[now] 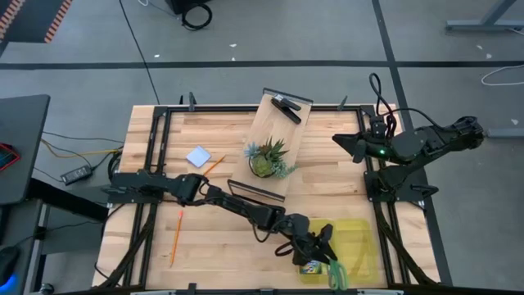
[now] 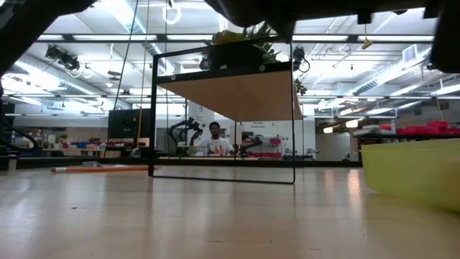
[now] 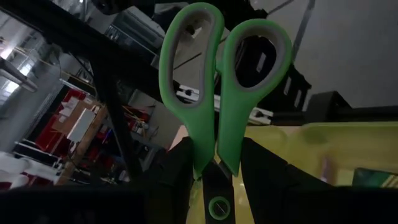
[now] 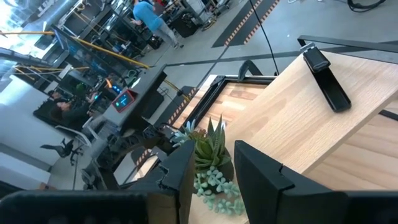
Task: Pack school essentials
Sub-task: Put the green scissor into the yellow supply box, then put the top orange pencil into the yellow supply box
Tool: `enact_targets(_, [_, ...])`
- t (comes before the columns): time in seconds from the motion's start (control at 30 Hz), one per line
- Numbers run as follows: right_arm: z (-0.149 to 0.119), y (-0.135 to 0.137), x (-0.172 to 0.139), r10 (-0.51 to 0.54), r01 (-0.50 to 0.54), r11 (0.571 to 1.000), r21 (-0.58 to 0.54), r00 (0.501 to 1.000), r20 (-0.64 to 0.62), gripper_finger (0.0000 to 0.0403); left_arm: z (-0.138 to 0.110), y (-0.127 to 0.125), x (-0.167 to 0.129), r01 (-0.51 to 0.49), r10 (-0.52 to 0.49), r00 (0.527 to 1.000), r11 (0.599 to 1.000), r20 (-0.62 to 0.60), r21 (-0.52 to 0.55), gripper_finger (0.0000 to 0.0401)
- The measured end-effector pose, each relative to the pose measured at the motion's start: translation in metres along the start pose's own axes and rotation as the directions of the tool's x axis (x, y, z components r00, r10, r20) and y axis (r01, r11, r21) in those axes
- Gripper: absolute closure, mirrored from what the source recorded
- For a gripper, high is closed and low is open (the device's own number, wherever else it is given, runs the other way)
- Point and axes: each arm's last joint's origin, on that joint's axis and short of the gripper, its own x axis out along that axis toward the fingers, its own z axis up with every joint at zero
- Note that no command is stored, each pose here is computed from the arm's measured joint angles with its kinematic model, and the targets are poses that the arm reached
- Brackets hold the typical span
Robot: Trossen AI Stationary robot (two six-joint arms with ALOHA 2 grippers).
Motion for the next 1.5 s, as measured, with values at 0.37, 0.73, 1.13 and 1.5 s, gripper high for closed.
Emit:
enact_targets(0.37, [0.000,0.000,0.000,0.000,0.000,1.000,0.001,1.000,0.001,0.0283,-0.021,-0.015,0.002,0.085,-0.086,0.993,0.996,-0.081,-0.017,0.0275])
enact_targets(0.73, [0.000,0.000,0.000,-0.002,0.002,1.000,-0.008,1.000,0.003,0.0283,-0.028,-0.027,0.000,0.194,-0.199,0.971,0.980,-0.132,-0.050,0.0246])
enact_targets(1.13, [0.000,0.000,0.000,-0.002,0.002,1.000,-0.008,1.000,0.003,0.0283,-0.029,-0.027,0.000,0.196,-0.201,0.970,0.979,-0.139,-0.051,0.0199])
enact_targets(1.5, [0.000,0.000,0.000,0.000,0.000,1.000,-0.020,1.000,0.001,0.0283,-0.008,-0.025,0.003,0.154,-0.190,0.971,0.962,-0.148,-0.227,0.0222])
